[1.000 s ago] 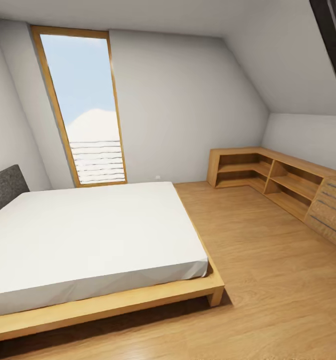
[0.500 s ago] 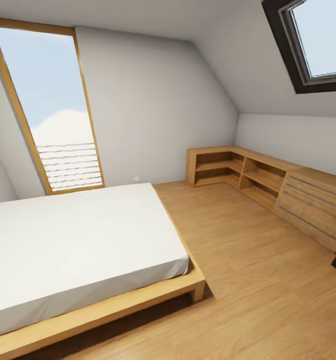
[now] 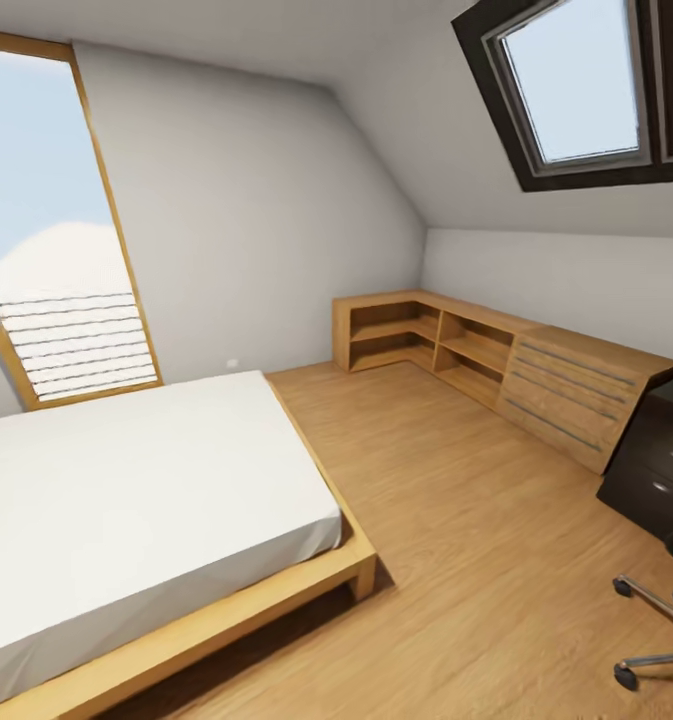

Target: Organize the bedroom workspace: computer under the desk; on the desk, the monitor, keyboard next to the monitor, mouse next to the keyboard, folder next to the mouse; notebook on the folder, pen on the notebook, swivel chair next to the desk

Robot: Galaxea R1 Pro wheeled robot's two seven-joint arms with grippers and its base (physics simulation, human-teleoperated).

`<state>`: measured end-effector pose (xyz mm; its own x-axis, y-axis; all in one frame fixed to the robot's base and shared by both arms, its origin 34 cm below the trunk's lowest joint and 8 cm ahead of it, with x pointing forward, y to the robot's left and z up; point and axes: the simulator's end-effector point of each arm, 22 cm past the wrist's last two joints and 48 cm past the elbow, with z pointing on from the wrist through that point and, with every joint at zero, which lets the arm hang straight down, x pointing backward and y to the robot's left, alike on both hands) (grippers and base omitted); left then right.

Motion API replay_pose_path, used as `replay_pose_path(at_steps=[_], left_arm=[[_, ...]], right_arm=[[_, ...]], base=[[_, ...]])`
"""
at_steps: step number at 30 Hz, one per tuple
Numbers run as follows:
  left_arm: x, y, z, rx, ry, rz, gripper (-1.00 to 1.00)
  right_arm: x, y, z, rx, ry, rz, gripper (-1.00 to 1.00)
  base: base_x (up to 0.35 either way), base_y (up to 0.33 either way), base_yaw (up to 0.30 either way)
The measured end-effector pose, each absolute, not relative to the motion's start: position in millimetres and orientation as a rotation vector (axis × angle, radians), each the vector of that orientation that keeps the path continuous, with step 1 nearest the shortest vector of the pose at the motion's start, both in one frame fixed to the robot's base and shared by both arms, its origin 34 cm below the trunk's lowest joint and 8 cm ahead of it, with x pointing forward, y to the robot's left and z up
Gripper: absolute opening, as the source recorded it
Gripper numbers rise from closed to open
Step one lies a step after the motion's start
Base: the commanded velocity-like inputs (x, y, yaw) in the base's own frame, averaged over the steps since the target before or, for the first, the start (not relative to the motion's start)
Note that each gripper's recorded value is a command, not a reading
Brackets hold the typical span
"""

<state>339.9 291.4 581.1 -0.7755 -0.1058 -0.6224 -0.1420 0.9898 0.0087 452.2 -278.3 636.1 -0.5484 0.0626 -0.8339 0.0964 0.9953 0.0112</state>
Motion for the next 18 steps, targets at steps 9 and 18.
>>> replay_pose_path(at_steps=[9,18], left_arm=[[340.9,292.1,581.7,-0.171,2.462,0.073,1.0],[341.4,292.1,582.0,-0.17,2.461,0.073,1.0]], right_arm=[[453.3,-278.7,637.3,0.112,2.148,-0.044,1.0],[453.6,-278.9,637.6,0.113,2.148,-0.045,1.0]], base=[[0.0,0.0,-0.286],[0.0,0.0,-0.281]])
